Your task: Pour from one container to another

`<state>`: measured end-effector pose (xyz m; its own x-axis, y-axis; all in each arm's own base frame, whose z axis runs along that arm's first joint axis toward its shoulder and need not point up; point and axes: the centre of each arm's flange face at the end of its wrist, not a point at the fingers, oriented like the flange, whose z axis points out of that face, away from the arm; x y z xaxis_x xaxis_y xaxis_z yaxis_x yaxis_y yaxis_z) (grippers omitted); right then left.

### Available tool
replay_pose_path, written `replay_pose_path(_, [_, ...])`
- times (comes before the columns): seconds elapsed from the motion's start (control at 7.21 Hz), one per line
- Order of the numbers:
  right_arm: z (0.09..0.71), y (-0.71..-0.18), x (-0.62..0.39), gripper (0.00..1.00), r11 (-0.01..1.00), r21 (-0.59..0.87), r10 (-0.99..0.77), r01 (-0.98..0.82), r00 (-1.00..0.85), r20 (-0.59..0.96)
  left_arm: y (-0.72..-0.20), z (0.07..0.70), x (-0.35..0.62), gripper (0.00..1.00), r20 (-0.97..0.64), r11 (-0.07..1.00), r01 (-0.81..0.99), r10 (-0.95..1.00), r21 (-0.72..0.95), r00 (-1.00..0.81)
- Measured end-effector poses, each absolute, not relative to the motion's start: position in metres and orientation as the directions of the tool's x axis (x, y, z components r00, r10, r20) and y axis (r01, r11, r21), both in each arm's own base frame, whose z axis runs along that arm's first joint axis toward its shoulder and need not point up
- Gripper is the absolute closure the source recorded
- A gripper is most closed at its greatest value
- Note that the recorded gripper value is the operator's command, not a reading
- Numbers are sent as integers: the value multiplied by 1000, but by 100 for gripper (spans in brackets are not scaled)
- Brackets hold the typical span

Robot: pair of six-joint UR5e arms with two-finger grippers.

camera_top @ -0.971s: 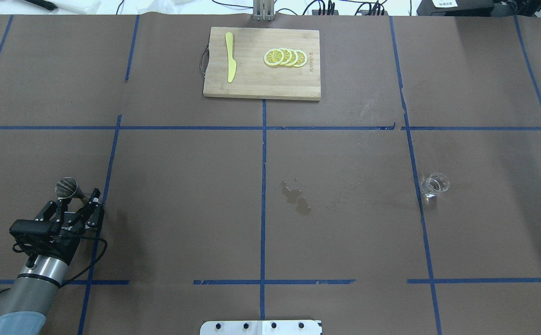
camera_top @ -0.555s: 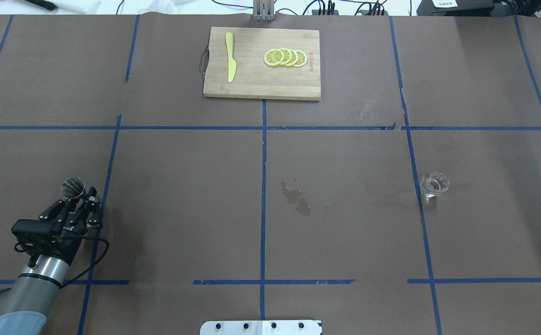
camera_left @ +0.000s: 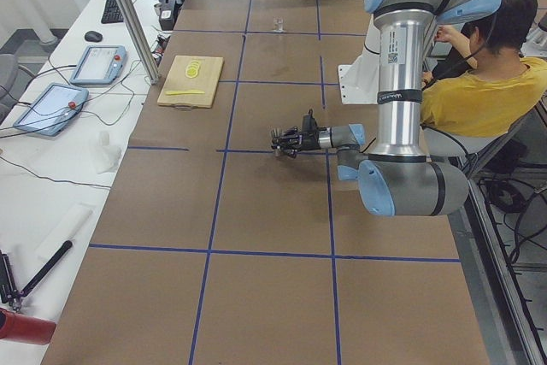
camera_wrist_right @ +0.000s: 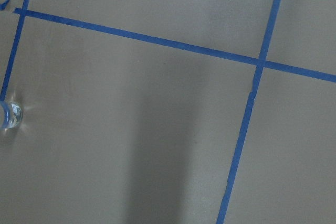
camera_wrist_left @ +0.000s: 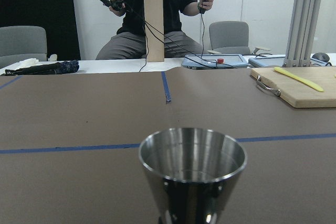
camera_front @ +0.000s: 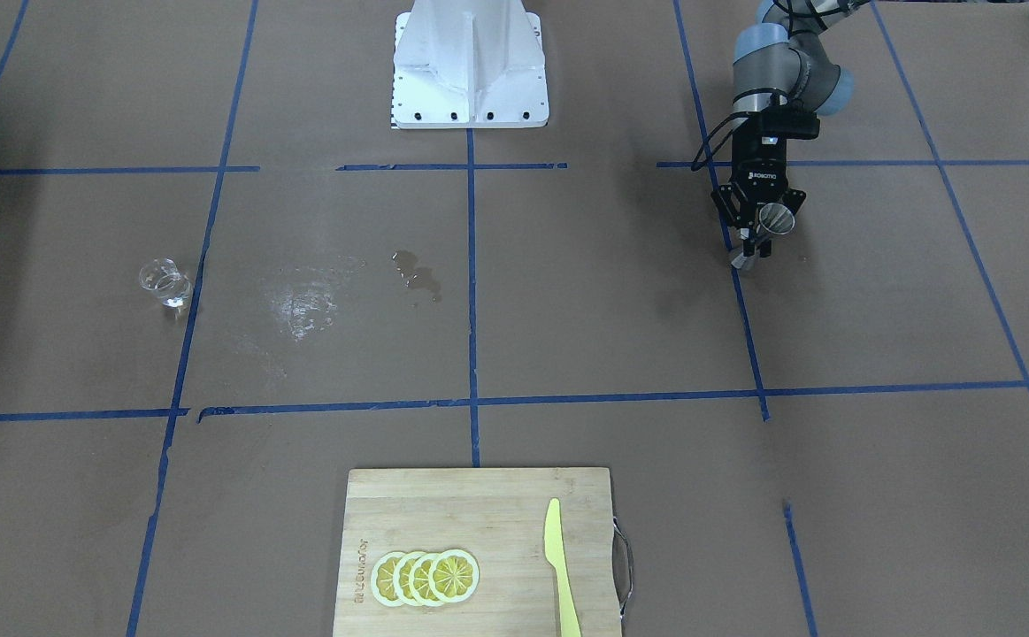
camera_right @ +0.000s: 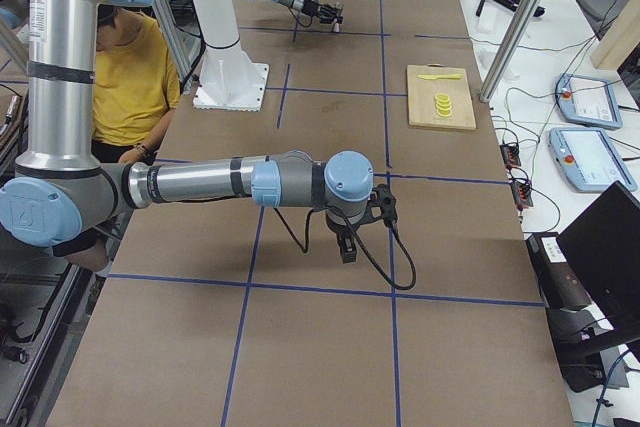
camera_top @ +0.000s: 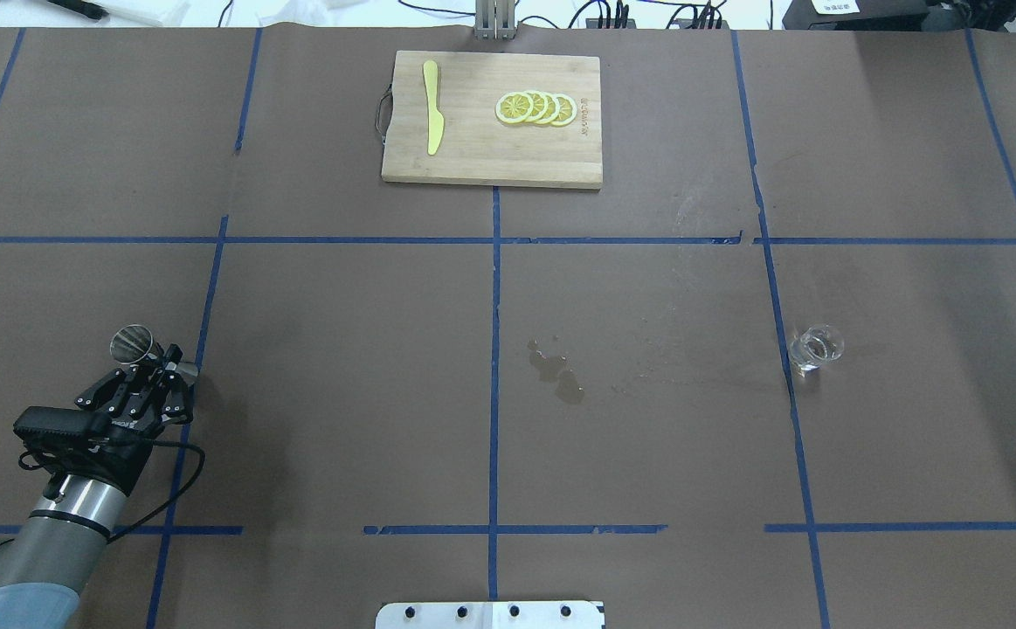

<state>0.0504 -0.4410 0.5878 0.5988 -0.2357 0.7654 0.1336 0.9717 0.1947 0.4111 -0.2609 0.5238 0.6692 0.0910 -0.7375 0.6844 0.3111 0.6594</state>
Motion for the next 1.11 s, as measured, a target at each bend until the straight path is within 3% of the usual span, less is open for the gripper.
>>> replay_pose_path(1.11, [499, -477, 3, 0, 902, 414, -402, 119, 579, 710, -274, 440, 426, 100, -705, 244, 662, 199, 708, 680])
